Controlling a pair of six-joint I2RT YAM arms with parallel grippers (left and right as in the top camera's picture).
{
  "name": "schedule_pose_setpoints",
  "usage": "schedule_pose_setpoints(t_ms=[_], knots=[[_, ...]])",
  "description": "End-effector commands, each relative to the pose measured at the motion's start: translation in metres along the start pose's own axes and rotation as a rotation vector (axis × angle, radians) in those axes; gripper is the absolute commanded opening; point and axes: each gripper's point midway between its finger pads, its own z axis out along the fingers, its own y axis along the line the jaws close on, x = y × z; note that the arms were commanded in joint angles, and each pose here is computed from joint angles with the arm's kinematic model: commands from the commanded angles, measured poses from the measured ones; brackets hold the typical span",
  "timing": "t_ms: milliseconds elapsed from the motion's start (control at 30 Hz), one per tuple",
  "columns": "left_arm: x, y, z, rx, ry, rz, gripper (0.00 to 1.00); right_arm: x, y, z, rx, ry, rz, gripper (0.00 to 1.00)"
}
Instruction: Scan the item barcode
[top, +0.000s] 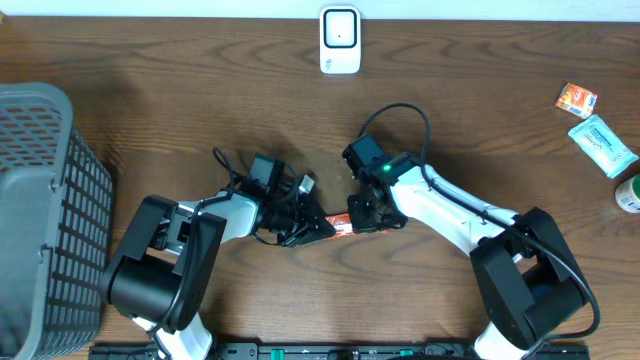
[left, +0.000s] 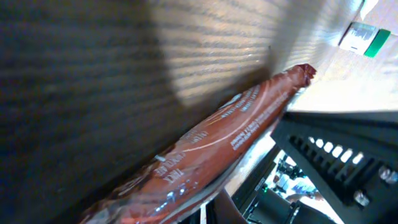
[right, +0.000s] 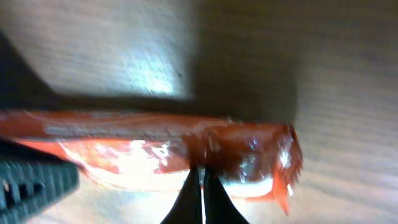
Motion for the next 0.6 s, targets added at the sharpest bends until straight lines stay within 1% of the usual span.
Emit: schedule_pose_setpoints(t_ms=[0,67,100,133,200,233,267,300,400,500,567], knots=[[-0.004,0.053,-0.001,-0.179,-0.085,-0.111,0.08,-0.006,-0.001,-0.026,-0.003,-0.017,-0.005,0.01],[-0.005,0.057,-0.002,-0.187,-0.094,-0.119,0.07,-0.008,0.001,-0.040,-0.008,-0.033,-0.018,0.01],[-0.005,0.058,-0.003,-0.187,-0.095,-0.122,0.08,-0.009,0.002,-0.046,-0.013,-0.043,-0.026,0.06],[-0.005,0.058,-0.003,-0.187,-0.095,-0.125,0.07,-0.011,0.002,-0.052,-0.020,-0.055,-0.038,0.16],[-0.004,0.059,-0.003,-0.188,-0.094,-0.127,0.07,-0.013,0.003,-0.057,-0.050,-0.066,-0.055,0.48],[-0.004,0.059,-0.003,-0.189,-0.094,-0.128,0.07,-0.014,0.003,-0.058,-0.073,-0.060,-0.057,0.58],[-0.003,0.060,-0.003,-0.190,-0.092,-0.130,0.07,-0.015,0.006,-0.059,-0.125,-0.048,-0.071,0.72],[-0.003,0.060,-0.003,-0.190,-0.091,-0.131,0.07,-0.016,0.009,-0.058,-0.182,-0.037,-0.091,0.82],[-0.003,0.060,-0.003,-0.190,-0.092,-0.130,0.07,-0.025,0.017,-0.062,-0.363,-0.031,-0.143,0.99],[-0.003,0.060,-0.003,-0.191,-0.090,-0.130,0.08,-0.035,0.003,-0.061,-0.412,-0.033,-0.104,0.99],[-0.004,0.059,-0.003,-0.190,-0.090,-0.097,0.07,-0.040,-0.010,-0.060,-0.392,-0.042,-0.070,0.94]])
